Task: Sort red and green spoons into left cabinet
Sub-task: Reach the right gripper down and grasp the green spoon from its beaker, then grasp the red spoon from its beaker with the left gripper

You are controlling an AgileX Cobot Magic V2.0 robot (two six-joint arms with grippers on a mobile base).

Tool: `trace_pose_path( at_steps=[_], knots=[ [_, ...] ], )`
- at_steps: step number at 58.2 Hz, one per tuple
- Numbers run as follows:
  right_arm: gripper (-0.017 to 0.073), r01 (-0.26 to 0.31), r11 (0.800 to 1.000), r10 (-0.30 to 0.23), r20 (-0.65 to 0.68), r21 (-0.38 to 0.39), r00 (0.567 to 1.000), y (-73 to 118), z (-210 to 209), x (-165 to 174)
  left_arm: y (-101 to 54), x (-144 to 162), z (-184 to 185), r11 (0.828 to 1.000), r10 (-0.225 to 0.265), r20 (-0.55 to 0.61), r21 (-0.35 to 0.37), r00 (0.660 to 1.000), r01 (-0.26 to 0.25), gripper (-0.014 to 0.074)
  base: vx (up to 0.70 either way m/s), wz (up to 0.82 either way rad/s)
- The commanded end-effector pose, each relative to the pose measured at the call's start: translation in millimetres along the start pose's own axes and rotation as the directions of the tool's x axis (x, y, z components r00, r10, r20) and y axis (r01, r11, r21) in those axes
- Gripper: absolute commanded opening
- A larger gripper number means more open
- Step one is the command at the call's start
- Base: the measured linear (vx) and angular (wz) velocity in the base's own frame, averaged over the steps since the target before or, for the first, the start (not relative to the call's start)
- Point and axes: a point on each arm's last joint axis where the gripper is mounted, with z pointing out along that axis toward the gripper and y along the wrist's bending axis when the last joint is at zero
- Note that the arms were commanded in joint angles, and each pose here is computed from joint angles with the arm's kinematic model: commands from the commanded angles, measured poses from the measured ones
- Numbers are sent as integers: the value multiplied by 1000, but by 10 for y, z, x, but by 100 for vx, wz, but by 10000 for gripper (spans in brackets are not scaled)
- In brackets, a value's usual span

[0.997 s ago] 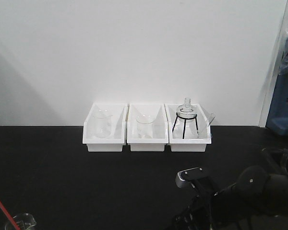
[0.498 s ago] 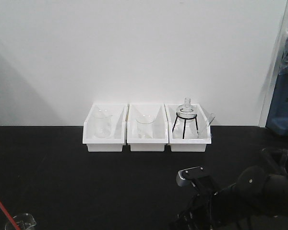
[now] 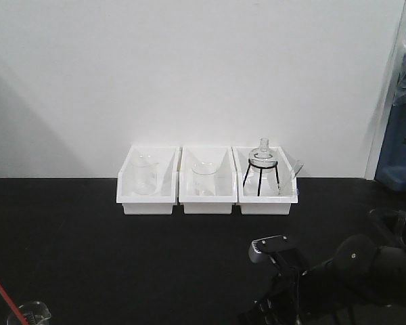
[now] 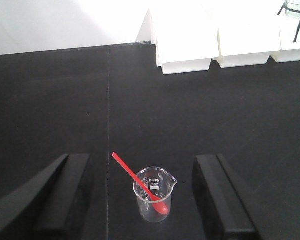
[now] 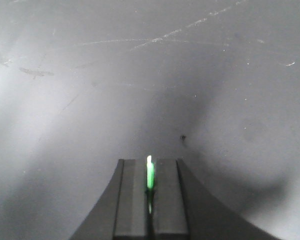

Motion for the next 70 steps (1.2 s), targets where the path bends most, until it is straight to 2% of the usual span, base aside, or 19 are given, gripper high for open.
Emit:
trace_pose_path(
  at_steps=[1, 18, 32, 37, 44, 55, 63, 70],
  knots=[
    [-6, 10, 1000, -12, 122, 22, 992, 52, -254, -209, 0, -180, -60, 1000, -6, 110, -3, 994, 6, 562, 0, 0],
    [-4, 60, 997, -68, 251, 41, 966, 224, -758, -340, 0, -178, -60, 1000, -6, 108, -3, 994, 6, 562, 0, 0],
    [-4, 109, 992, -127, 390, 69, 912, 430, -1334, -395, -2, -174, -59, 1000, -13, 104, 0, 994, 13, 562, 0, 0],
    [-3, 123, 989, -146, 427, 81, 892, 490, -1499, -392, -6, -167, -58, 998, -61, 95, 9, 994, 61, 562, 0, 0],
    [-3, 139, 986, -168, 469, 95, 867, 561, -1690, -379, -4, -142, -25, 987, -161, 61, 12, 985, 161, 562, 0, 0],
    [-3, 151, 984, -180, 492, 99, 852, 611, -1812, -360, 8, -110, 205, 979, -203, -8, 1, 979, 203, 562, 0, 0],
    [-3, 154, 983, -184, 491, 101, 851, 613, -1816, -358, 33, -102, 522, 952, -306, -48, -21, 951, 306, 559, 0, 0],
    [-3, 161, 981, -195, 486, 111, 852, 608, -1815, -356, 56, -73, 842, 931, -364, -100, -50, 926, 361, 547, 0, 0]
  ],
)
